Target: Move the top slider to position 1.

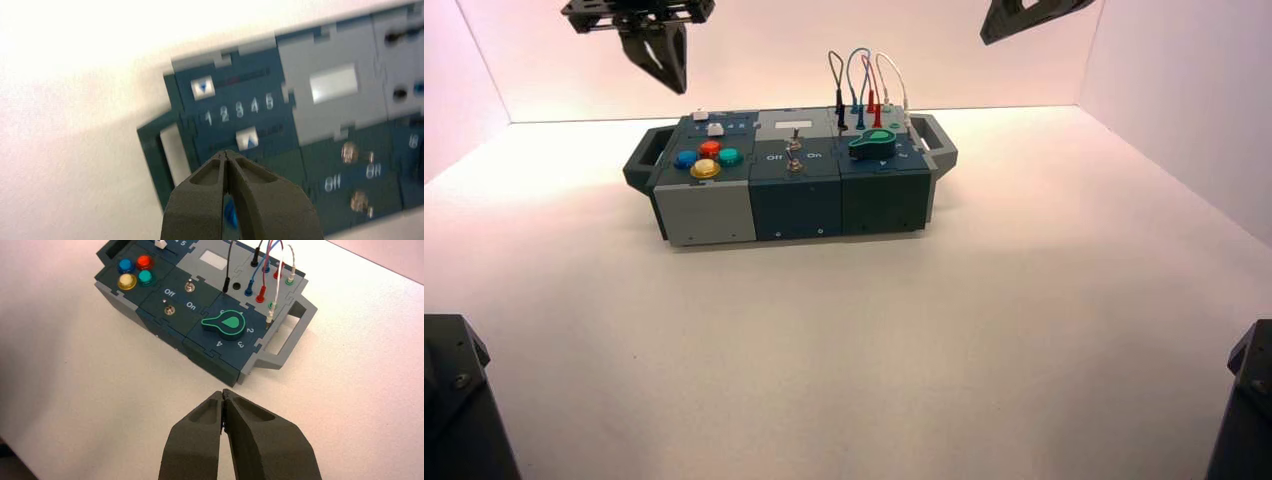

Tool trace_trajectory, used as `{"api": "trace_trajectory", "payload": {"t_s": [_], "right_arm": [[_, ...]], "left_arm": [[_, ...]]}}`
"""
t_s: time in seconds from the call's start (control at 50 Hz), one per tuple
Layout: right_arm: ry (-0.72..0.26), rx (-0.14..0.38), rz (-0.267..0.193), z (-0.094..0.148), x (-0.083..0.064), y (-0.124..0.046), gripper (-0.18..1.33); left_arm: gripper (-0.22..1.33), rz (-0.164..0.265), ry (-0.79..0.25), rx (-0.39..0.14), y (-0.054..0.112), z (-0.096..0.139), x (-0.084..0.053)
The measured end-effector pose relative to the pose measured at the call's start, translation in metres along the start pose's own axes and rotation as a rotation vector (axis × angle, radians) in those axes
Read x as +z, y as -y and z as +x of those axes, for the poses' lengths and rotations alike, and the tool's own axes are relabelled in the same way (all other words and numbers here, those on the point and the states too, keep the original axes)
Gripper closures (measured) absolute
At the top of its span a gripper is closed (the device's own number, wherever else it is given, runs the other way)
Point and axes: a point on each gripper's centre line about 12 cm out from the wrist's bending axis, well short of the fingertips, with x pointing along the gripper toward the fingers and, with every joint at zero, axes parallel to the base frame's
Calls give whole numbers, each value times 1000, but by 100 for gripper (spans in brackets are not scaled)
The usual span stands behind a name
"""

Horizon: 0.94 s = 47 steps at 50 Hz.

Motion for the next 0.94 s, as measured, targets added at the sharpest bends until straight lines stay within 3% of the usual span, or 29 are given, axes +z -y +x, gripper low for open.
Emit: {"api": "trace_trajectory", "payload": {"t_s": [0.24, 0.72, 0.94], "right_arm": [[-8, -9, -9, 4, -3, 1, 128], [-19, -10, -8, 5, -7, 2, 128], [-22, -10, -9, 6, -9, 1, 128]], "left_arm": [[128, 49, -39, -8, 4, -6, -5], [128, 54, 29, 0, 2, -4, 0], [128, 54, 59, -2, 4, -14, 3]]}}
